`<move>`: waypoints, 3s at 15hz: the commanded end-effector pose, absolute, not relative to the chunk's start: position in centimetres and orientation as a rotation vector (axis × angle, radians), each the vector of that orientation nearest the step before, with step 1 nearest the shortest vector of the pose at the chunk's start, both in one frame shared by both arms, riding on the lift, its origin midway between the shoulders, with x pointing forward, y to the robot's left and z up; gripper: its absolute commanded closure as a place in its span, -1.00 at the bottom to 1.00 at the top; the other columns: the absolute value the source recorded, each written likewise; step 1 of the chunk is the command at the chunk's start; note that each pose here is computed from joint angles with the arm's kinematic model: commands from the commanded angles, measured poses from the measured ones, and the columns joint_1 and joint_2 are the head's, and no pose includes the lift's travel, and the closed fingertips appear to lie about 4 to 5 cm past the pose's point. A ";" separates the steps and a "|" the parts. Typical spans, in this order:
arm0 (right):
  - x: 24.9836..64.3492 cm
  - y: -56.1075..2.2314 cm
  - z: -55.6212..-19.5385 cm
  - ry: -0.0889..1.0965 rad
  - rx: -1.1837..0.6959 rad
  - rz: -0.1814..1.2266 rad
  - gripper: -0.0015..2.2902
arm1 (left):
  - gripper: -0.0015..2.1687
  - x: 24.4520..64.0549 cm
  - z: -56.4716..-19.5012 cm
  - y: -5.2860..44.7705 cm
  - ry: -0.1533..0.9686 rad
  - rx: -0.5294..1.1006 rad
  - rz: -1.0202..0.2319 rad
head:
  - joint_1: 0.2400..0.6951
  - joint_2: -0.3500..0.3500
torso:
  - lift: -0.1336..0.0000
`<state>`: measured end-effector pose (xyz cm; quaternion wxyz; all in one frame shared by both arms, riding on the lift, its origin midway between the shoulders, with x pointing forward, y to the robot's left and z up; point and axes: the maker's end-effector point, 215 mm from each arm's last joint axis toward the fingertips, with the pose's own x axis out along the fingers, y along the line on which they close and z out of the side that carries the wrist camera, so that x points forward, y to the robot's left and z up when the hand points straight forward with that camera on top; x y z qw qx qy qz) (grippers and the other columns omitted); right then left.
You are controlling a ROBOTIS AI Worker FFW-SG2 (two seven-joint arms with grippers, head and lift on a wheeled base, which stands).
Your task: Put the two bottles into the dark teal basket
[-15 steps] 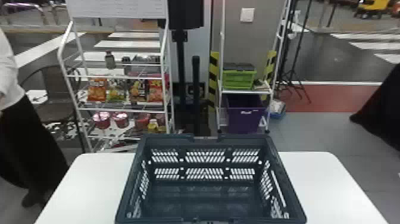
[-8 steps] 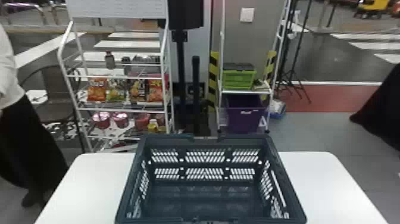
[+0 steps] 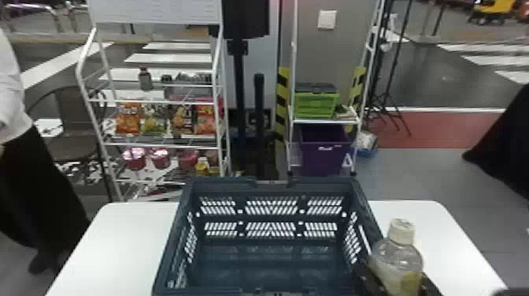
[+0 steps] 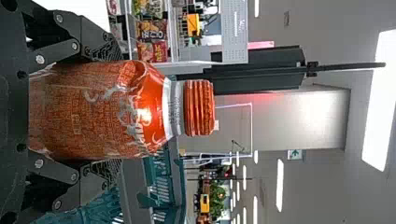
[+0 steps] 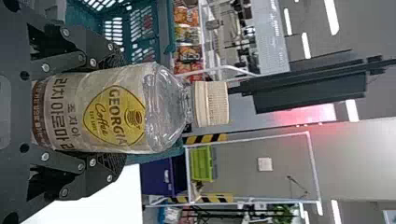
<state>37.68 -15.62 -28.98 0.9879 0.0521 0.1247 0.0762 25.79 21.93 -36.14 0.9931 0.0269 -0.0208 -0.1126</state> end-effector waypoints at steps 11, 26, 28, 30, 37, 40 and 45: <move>50.2 -5.4 -38.3 0.740 -0.165 0.314 0.79 | 0.98 24.4 -37.8 23.0 -0.038 0.033 -0.215 | 0.14 0.00 | 1.00; 51.7 -1.7 -35.7 0.606 -0.081 0.390 -0.99 | 0.98 24.0 -36.6 23.6 -0.077 0.031 -0.205 | 0.14 0.00 | 1.00; 51.2 -3.6 -33.5 0.464 -0.052 0.356 -0.99 | 0.98 24.1 -36.6 23.7 -0.077 0.033 -0.207 | 0.14 0.00 | 1.00; 49.6 -6.3 -30.8 0.303 -0.019 0.329 -0.99 | 0.98 24.5 -36.6 23.6 -0.070 0.032 -0.211 | 0.14 0.00 | 1.00; 38.7 -14.4 -27.9 0.030 0.064 0.205 -0.99 | 0.98 25.8 -36.2 23.3 -0.055 0.030 -0.218 | 0.14 0.00 | 1.00; 33.4 -15.9 -27.8 -0.068 0.119 0.167 -0.99 | 0.98 26.3 -36.0 23.6 -0.048 0.031 -0.212 | 0.14 0.00 | 1.00; 27.3 -18.0 -31.2 -0.120 0.168 0.112 -0.99 | 0.98 28.0 -33.4 24.9 -0.046 0.050 -0.188 | 0.14 0.00 | 1.00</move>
